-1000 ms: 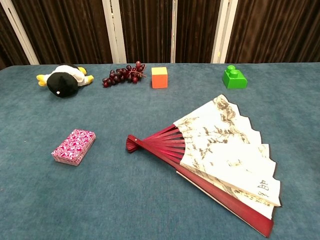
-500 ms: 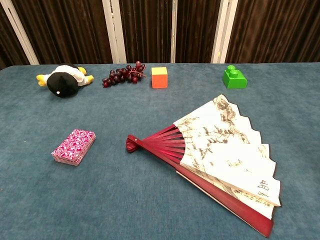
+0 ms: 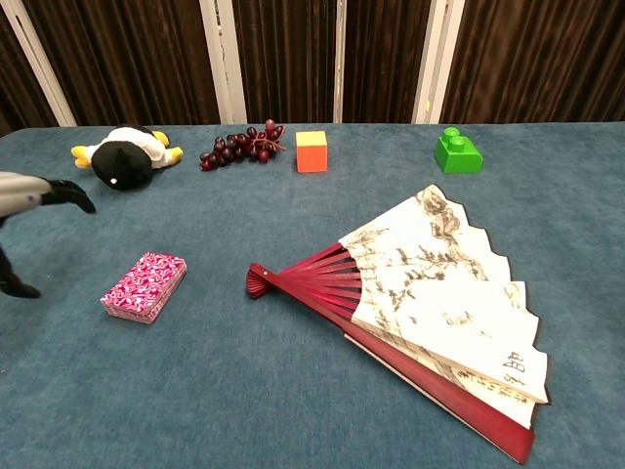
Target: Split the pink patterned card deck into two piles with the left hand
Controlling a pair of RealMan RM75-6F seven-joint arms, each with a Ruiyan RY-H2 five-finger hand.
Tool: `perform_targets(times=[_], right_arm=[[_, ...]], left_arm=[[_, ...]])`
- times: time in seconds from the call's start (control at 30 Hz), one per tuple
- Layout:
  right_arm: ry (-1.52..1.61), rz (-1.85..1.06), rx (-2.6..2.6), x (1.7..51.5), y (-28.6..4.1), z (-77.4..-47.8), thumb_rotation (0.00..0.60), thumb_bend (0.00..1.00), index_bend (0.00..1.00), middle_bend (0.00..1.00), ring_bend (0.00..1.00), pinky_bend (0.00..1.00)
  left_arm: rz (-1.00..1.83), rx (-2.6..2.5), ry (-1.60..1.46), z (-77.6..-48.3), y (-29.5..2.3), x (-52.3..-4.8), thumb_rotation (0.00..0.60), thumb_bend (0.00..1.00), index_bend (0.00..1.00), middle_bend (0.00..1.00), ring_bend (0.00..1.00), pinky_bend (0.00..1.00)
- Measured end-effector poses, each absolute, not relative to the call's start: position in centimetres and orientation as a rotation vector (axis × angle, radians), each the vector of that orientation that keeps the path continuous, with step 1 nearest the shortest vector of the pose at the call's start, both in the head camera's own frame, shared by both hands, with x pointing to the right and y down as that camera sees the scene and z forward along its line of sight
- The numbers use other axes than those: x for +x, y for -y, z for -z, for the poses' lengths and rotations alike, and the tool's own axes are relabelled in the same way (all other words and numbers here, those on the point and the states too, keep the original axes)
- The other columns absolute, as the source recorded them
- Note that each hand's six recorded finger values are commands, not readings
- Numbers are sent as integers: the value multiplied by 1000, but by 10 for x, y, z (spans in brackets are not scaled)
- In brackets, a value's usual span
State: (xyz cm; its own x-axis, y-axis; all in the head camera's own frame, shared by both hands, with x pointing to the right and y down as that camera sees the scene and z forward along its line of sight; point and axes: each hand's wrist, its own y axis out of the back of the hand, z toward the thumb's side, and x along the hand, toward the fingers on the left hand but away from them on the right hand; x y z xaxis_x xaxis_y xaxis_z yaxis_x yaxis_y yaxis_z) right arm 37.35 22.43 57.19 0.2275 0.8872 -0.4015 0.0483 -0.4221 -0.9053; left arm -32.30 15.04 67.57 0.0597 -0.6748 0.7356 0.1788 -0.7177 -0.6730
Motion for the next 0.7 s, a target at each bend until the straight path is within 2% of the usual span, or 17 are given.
perform_targets(times=[0.13, 0.23, 0.4, 0.7], right_arm=[[887, -1296, -1689, 374, -224, -572, 600, 369, 0, 0, 0, 36], [889, -1295, -1690, 375, -224, -571, 600, 369, 0, 0, 0, 36], [893, -1296, -1694, 375, -224, -571, 600, 369, 0, 0, 0, 36], [896, -1297, -1694, 376, -224, -571, 600, 369, 0, 0, 0, 36]], left_arm=[[1714, -1743, -471, -687, -148, -297, 600, 51, 159, 0, 0, 60], [1703, -1753, -450, -693, -148, -281, 600, 102, 166, 0, 0, 60], [1684, -1778, -438, -700, -149, -261, 600, 132, 208, 0, 0, 60], [1691, -1803, -409, -708, -157, -248, 600, 157, 257, 0, 0, 60]])
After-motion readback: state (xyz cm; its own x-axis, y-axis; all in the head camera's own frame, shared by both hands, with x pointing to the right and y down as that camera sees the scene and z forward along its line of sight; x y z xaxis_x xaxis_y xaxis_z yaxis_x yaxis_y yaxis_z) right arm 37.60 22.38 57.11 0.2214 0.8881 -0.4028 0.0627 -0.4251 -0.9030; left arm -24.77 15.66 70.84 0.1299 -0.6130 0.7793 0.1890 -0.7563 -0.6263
